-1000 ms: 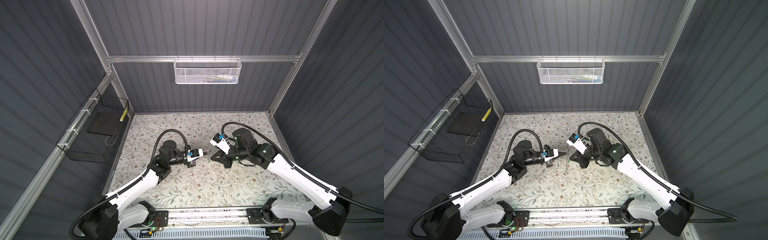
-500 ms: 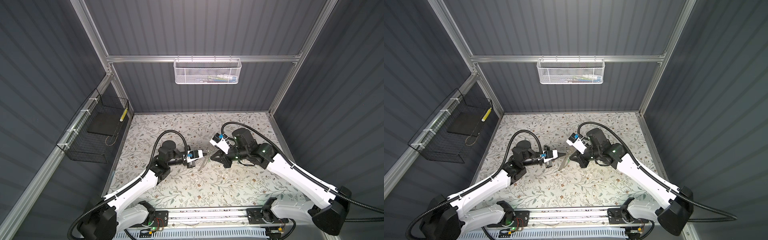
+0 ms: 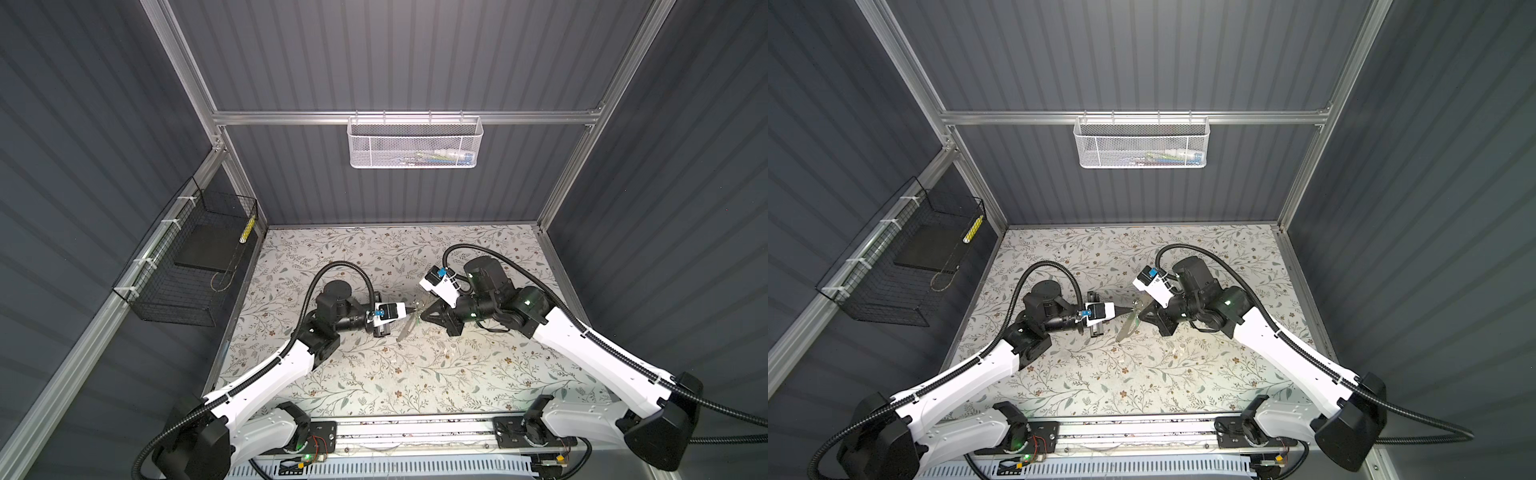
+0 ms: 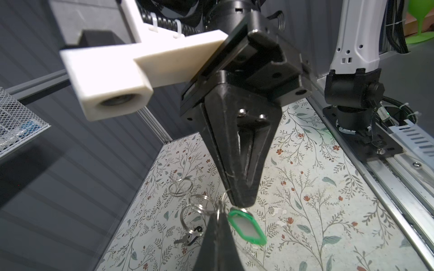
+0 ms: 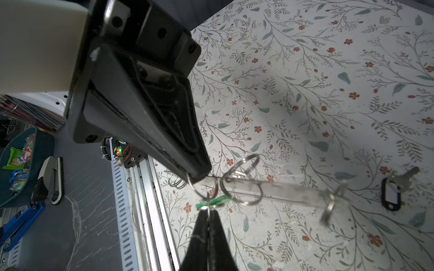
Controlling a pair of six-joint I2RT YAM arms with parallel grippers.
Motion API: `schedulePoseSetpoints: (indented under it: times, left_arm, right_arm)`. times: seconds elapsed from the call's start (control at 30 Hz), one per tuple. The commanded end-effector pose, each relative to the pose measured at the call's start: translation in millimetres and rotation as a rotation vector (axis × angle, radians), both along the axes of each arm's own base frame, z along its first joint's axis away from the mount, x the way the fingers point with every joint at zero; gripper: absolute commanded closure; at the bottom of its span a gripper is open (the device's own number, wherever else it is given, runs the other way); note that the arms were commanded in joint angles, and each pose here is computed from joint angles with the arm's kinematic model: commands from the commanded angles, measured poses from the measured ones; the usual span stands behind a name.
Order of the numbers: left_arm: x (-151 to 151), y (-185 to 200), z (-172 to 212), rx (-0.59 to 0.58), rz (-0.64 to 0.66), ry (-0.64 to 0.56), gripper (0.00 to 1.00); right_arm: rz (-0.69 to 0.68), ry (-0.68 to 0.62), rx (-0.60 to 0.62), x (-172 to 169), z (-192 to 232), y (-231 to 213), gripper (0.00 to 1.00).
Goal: Put the keys on the keyring
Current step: 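Hold the green tag's ring against the split ring on the plate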
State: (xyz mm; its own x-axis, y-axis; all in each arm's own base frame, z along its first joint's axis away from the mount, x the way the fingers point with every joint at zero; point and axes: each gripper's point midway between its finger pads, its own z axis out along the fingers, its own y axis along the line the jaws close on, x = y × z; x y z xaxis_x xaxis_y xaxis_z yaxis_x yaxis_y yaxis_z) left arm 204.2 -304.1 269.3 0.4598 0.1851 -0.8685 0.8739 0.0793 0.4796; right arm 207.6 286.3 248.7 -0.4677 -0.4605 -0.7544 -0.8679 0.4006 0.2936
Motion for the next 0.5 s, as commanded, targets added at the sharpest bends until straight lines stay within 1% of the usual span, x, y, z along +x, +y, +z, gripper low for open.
schedulePoseSetpoints:
  times: [0.0,0.27,0.47]
  left_arm:
    - [-9.6,-1.1,21.7,-0.034,-0.046,-0.057,1.00]
    - [-13.0,-1.6,26.2,-0.046,-0.063,-0.057,1.00]
    - [-11.1,-3.2,30.5,-0.087,-0.056,-0.014,1.00]
  right_arm:
    - [-0.013,0.016,0.019,4.4,5.4,1.2,1.00]
    - [-0.009,0.056,0.024,5.5,3.8,0.9,1.00]
    - [0.025,0.079,0.024,1.4,0.2,2.8,1.00]
